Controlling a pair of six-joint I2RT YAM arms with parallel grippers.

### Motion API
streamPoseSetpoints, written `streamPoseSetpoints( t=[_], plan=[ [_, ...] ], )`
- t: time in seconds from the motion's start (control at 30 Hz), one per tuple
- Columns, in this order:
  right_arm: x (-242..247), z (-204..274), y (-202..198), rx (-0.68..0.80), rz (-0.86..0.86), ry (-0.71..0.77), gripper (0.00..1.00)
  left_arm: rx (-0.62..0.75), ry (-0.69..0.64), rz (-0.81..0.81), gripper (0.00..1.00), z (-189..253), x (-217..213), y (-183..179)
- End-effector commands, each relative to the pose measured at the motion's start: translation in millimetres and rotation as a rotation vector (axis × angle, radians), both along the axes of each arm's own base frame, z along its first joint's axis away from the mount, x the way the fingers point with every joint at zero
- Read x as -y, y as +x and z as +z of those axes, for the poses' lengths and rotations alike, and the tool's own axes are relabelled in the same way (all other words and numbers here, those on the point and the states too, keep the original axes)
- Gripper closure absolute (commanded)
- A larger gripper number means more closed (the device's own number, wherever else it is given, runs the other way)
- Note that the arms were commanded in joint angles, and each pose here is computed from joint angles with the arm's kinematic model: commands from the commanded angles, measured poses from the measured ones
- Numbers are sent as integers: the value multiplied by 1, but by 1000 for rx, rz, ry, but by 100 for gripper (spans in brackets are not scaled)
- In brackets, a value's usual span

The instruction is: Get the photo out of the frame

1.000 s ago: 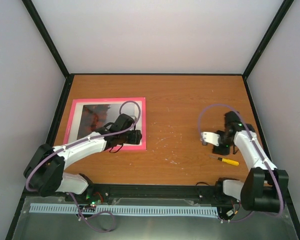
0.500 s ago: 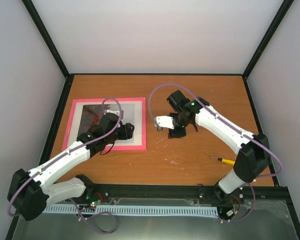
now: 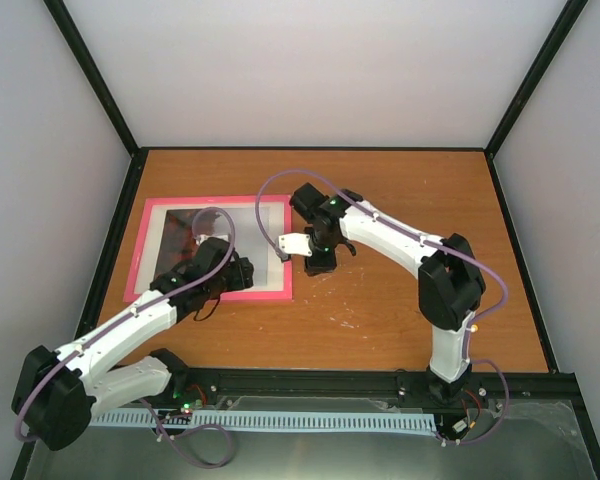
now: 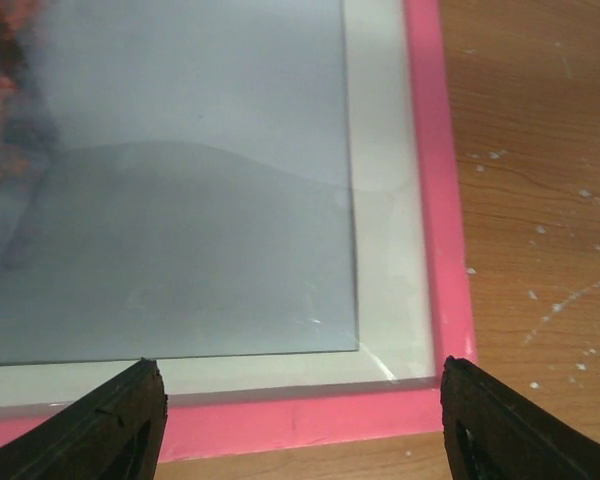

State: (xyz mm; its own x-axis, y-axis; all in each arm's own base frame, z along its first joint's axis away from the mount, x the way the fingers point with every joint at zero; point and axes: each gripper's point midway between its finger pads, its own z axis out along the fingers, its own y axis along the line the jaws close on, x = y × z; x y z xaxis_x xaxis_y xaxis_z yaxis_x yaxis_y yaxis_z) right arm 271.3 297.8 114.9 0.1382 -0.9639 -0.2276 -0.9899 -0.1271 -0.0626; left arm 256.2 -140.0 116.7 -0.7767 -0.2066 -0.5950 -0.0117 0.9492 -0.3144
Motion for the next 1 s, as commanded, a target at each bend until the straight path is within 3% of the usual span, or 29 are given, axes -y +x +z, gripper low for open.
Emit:
streamPoseSetpoints(
  t=[0.0, 0.27, 0.47, 0.67, 0.97],
  plan=[
    [-37, 2, 5, 14, -2, 196, 48, 8, 23, 94, 29, 16, -18, 4],
    [-70, -50, -30, -121, 17, 216, 55, -94, -47, 186, 29, 5, -26, -15],
    [-88, -67, -24, -89, 14, 191, 55, -118, -152, 176, 27, 4, -17, -27],
    [-92, -87, -20, -94, 7, 147, 56, -103, -153, 182, 27, 6, -21, -29],
    [-64, -104, -25, -20, 4, 50, 71, -43, -157, 197, 27, 20, -27, -26]
  ],
)
